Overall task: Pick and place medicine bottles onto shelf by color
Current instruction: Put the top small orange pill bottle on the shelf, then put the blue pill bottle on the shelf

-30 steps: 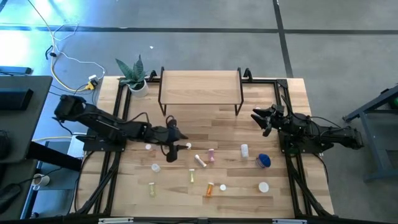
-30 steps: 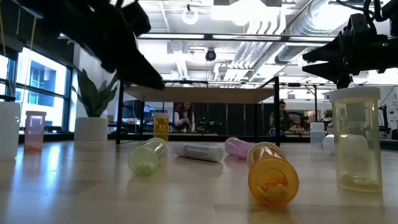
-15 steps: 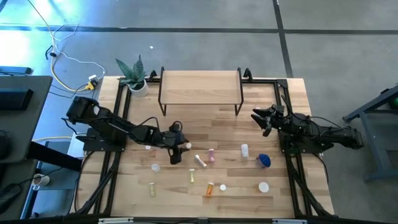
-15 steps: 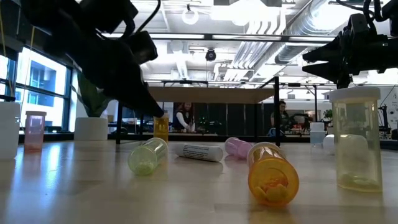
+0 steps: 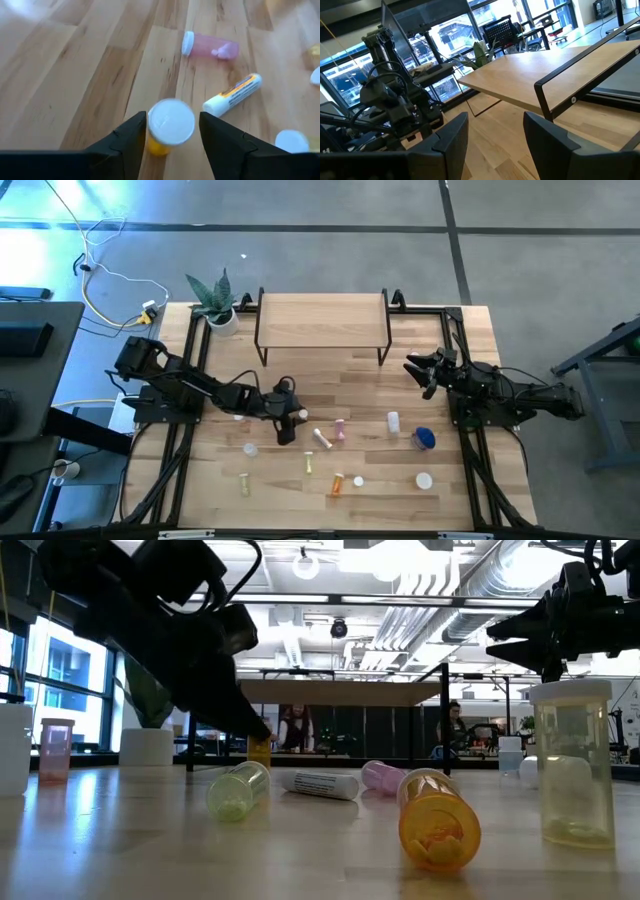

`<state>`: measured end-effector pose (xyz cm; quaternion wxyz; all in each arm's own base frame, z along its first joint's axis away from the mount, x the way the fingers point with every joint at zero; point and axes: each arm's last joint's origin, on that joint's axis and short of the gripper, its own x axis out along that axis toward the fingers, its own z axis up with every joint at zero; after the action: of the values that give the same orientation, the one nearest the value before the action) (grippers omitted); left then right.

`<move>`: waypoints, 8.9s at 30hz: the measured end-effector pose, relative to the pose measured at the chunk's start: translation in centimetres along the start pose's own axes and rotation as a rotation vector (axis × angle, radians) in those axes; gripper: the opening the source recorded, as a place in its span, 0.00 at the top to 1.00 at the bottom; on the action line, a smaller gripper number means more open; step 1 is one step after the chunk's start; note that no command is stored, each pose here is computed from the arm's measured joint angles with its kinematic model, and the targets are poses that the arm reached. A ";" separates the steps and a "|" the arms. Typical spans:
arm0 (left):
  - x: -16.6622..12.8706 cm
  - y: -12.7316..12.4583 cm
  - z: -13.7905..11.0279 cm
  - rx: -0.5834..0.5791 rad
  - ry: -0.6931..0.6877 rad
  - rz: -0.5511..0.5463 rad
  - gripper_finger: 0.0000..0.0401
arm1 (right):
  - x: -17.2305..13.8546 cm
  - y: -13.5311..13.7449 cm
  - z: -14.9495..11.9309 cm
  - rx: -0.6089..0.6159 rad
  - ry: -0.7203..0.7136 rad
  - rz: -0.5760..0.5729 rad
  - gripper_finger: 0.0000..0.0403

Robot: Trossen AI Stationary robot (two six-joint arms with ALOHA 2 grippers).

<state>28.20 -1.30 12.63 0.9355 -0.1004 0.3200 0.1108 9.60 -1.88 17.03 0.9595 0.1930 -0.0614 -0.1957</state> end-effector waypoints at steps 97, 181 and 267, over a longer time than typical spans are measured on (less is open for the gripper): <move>-11.7 22.7 13.9 -0.415 -0.048 0.667 0.72 | 0.0 0.0 0.0 0.000 0.000 0.001 0.55; -12.3 0.0 19.1 -0.354 0.018 0.140 0.46 | 0.0 0.0 0.1 0.003 -0.009 0.004 0.55; -16.9 0.5 19.0 0.114 0.056 -0.205 0.46 | 1.3 10.1 9.4 0.621 1.472 -0.527 0.55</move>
<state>25.98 1.69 37.79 0.9369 -0.0825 0.3397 -0.0067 12.52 2.92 29.72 0.5809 0.5346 0.5761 -0.2119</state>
